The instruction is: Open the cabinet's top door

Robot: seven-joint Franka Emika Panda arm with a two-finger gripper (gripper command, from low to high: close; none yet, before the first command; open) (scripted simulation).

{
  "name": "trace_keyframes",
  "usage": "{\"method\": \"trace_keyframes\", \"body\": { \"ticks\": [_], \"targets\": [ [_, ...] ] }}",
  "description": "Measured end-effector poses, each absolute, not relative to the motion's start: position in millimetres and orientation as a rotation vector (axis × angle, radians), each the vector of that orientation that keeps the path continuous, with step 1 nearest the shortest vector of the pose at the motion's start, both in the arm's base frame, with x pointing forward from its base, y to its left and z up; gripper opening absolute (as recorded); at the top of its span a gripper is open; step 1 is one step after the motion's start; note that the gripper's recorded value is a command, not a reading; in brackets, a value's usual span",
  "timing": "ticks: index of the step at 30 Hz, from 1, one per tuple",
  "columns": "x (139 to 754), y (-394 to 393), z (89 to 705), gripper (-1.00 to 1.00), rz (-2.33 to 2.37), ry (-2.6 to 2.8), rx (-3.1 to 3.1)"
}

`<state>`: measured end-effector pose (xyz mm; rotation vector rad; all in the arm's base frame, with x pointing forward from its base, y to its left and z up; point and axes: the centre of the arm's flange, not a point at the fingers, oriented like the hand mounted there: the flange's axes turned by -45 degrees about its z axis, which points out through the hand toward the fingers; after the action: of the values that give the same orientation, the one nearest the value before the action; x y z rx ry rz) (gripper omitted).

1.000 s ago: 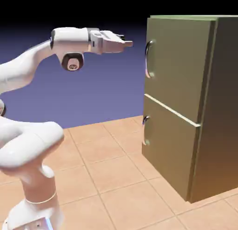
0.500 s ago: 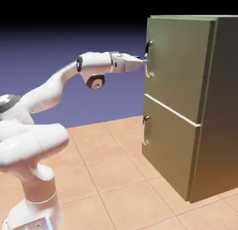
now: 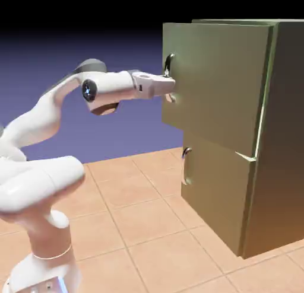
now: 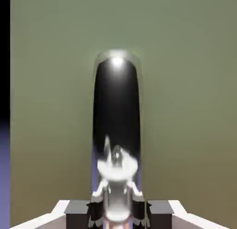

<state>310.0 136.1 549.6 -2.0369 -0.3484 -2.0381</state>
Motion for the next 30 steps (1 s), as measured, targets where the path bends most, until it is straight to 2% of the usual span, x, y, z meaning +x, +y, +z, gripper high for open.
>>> {"method": "trace_keyframes", "body": {
  "ticks": [10,30],
  "targets": [
    [248.9,63.3,549.6,-1.0,-1.881,-0.579,-1.881],
    [205.2,-33.2,549.6,-1.0,-1.694,-0.803,-1.694]
  ]
}}
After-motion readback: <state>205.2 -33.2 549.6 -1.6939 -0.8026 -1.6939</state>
